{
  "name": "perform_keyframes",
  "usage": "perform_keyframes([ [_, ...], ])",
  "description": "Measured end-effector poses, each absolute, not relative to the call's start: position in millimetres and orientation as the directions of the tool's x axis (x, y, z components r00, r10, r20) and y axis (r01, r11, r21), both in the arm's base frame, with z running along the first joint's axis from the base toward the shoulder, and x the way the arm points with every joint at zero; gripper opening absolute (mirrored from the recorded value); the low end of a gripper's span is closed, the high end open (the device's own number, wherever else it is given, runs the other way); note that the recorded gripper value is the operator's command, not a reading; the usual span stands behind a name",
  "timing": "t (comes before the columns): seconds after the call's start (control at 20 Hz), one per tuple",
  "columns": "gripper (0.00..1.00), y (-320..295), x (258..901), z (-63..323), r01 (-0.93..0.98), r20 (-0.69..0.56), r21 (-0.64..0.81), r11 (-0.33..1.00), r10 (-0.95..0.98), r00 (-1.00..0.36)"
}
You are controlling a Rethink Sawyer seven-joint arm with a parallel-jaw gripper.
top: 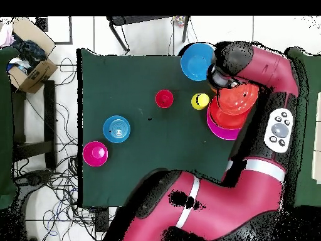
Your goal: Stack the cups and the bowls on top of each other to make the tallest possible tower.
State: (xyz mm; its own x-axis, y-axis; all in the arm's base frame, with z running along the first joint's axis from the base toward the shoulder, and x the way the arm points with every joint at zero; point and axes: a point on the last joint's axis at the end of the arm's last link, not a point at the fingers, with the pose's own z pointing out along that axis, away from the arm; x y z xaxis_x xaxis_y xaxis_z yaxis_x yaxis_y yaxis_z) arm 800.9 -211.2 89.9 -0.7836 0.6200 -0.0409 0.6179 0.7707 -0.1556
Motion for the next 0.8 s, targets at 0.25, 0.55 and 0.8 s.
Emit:
perform_keyframes([
  [0.25, 0.00, -198.2, 805.2, 88.6, 0.630, -0.031, -0.132, 0.766, 0.632, -0.775],
  [0.55, 0.00, -188.3, 810.7, 92.0, 0.650, -0.024, -0.100, 0.753, 0.651, -0.758],
  [0.8, 0.00, -182.4, 813.9, 94.7, 0.671, -0.020, -0.080, 0.737, 0.672, -0.740],
])
